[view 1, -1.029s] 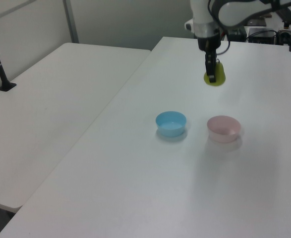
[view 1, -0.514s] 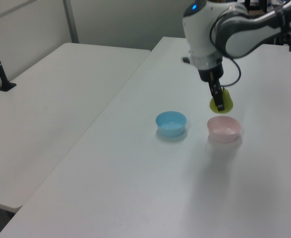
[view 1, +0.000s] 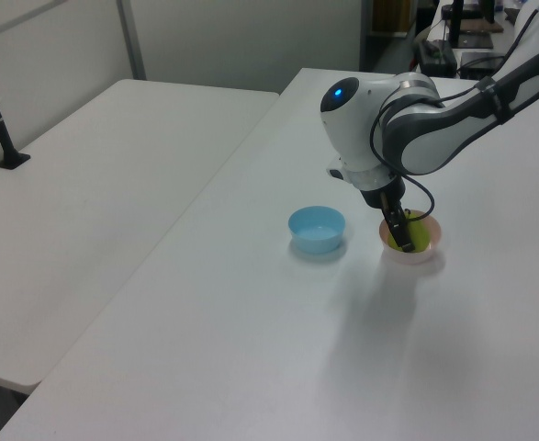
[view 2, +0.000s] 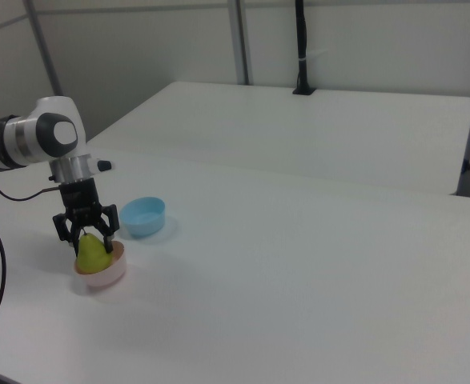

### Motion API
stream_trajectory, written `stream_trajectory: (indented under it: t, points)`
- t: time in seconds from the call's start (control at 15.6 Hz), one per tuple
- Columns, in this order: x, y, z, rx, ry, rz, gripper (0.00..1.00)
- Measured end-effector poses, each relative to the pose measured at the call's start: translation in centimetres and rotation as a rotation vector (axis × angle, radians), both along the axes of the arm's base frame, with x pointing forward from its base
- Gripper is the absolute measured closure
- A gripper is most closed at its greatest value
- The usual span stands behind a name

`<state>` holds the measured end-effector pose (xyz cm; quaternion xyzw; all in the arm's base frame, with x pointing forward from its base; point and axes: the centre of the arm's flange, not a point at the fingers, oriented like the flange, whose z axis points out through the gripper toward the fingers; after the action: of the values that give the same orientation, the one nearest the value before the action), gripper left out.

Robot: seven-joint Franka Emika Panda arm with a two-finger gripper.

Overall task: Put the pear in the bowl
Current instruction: 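Lower the pear into the pink bowl and open the gripper, then raise the open gripper away from the pink bowl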

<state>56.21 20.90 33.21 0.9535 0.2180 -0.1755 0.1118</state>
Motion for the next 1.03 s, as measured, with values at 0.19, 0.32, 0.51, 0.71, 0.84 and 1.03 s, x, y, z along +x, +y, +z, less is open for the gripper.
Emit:
stream_trajectory:
  t: [0.19, 0.32, 0.51, 0.71, 0.84, 1.03]
  points:
    - [0.2, -0.4, 0.3, 0.001, -0.006, -0.008, 0.02]
    - [0.5, -0.9, 1.0, 0.008, -0.017, -0.017, 0.00]
    - [1.2, -2.3, 4.0, 0.032, -0.065, -0.044, 0.00]
    - [1.8, -5.2, 9.0, 0.064, -0.154, -0.130, 0.00]
    - [2.0, -7.9, 13.2, 0.091, -0.228, -0.211, 0.00]
    - [1.6, -13.6, 18.0, 0.117, -0.299, -0.316, 0.00]
